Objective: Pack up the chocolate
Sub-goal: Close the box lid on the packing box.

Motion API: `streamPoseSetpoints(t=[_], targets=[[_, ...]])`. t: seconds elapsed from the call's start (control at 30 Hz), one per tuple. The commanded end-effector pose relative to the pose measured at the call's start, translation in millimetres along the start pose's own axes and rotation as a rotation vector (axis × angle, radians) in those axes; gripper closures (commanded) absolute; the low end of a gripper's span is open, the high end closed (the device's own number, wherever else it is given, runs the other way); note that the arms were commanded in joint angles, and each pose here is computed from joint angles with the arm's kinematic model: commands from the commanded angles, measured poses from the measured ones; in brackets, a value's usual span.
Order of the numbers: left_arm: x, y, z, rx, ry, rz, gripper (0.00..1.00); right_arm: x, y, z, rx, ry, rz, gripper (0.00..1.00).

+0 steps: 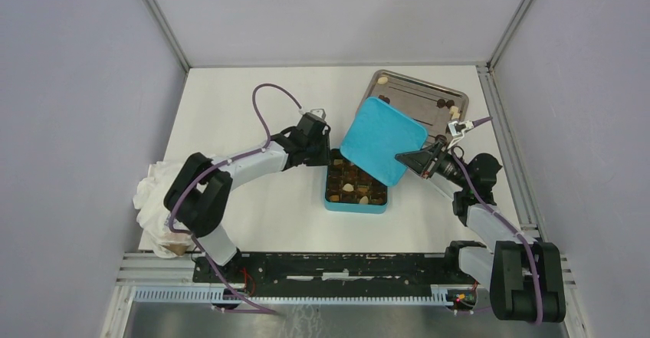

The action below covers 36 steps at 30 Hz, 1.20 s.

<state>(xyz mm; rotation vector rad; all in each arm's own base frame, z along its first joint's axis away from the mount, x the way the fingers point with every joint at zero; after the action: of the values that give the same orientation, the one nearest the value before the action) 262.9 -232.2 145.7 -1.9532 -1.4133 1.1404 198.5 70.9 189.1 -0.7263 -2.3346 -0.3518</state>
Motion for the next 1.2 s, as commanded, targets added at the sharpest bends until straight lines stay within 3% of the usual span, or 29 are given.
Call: streamPoseSetpoints(t=[0.0, 0.37, 0.77, 0.83, 0.93, 1.03, 1.17], targets=[[-5, 9, -13, -0.04, -0.001, -0.002, 0.64, 9, 3, -19, -0.038, -0.074, -0.043, 1.0], [2, 13, -17, -0.092, -0.028, -0.099, 0.9, 7, 4, -18, -0.029, -0.065, -0.045, 1.0], [29, -6, -18, -0.164, -0.073, -0.163, 0.93, 2, 6, -11, 0.017, 0.011, -0.086, 1.0], [28, -11, -20, -0.171, -0.071, -0.151, 0.91, 4, 7, -11, 0.021, 0.004, -0.096, 1.0], [25, -26, -27, -0.207, -0.076, -0.127, 0.68, 7, 8, -14, 0.034, -0.016, -0.118, 1.0], [21, -51, -33, -0.27, -0.064, -0.075, 0.55, 10, 8, -16, 0.059, -0.044, -0.148, 1.0], [28, -91, -27, -0.354, -0.028, -0.03, 0.45, 12, 9, -23, 0.085, -0.08, -0.157, 1.0]])
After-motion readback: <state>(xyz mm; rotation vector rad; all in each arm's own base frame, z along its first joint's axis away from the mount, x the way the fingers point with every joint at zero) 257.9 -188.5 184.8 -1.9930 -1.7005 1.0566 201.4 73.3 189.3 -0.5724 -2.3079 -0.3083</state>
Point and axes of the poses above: each gripper's point midway between its finger pads, its own y axis out along the fingers, its own x axis along the line the jaws close on, z = x × y, the point moved 10 cm from there along -y, back along the fingers, and after that the axes turned 2 degrees about -y, right-handed, at the moved point
